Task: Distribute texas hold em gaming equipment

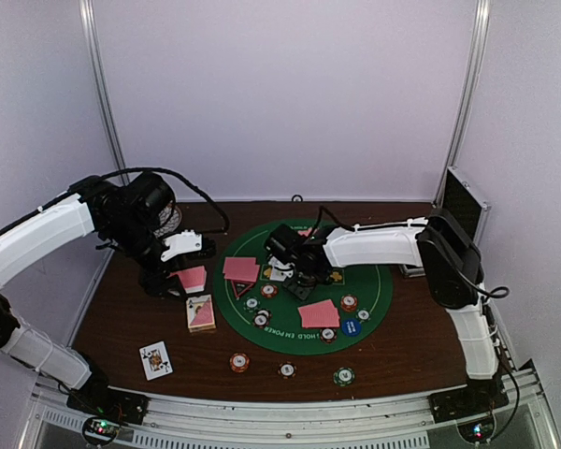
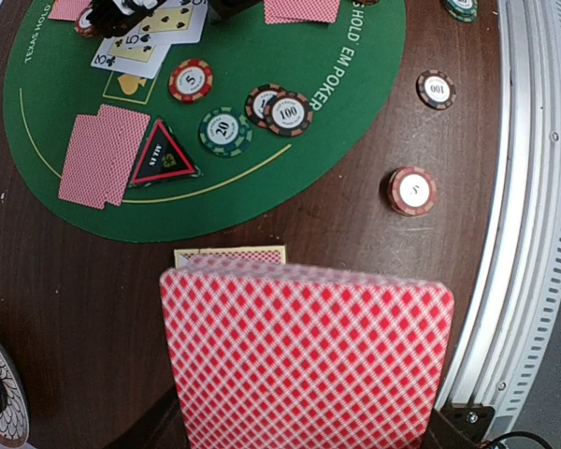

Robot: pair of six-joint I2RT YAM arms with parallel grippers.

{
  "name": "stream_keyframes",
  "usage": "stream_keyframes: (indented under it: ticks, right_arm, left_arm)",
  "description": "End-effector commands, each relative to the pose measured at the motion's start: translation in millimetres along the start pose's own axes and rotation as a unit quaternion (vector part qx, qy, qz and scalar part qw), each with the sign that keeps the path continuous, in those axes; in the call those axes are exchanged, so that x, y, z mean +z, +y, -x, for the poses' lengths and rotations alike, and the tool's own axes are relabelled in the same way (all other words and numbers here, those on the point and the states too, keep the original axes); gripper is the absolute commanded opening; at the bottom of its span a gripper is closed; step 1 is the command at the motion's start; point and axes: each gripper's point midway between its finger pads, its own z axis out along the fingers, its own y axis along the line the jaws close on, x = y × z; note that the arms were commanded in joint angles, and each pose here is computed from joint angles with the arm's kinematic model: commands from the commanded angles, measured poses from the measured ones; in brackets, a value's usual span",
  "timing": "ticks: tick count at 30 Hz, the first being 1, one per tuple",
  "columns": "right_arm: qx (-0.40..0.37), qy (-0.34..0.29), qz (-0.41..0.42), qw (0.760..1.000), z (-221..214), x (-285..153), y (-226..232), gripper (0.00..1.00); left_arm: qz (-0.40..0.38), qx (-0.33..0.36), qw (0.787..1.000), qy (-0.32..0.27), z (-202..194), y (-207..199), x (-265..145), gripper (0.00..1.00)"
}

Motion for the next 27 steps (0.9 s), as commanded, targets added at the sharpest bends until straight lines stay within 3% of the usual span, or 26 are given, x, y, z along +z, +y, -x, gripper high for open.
stream_keyframes:
  ticks: [1, 14, 20, 22, 27]
  right_arm:
    - [0.027, 0.004, -0.014, 1.000, 2.3, 15.2, -14.1, 0.62]
    - [0.056, -0.015, -0.014, 0.998, 23.5, 17.2, -30.9, 0.60]
    - [0.082, -0.048, 0.012, 0.995, 39.3, -11.5, -34.5, 0.61]
    - [0.112, -0.075, 0.027, 0.991, 50.5, -33.7, -39.9, 0.64]
    - [0.190, -0.145, 0.096, 0.966, 74.7, -99.3, -46.2, 0.87]
  left_arm:
    - [0.009, 0.013, 1.000, -0.027, 10.1, 0.2, -13.3, 0.22]
    - [0.009, 0.013, 0.999, -0.027, 9.4, -1.1, -14.1, 0.22]
    - [0.008, 0.015, 1.000, -0.026, 8.8, -1.6, -13.7, 0.22]
    - [0.007, 0.015, 1.000, -0.026, 9.2, -1.4, -13.2, 0.22]
    - [0.007, 0.015, 1.000, -0.025, 9.1, -0.7, -12.7, 0.22]
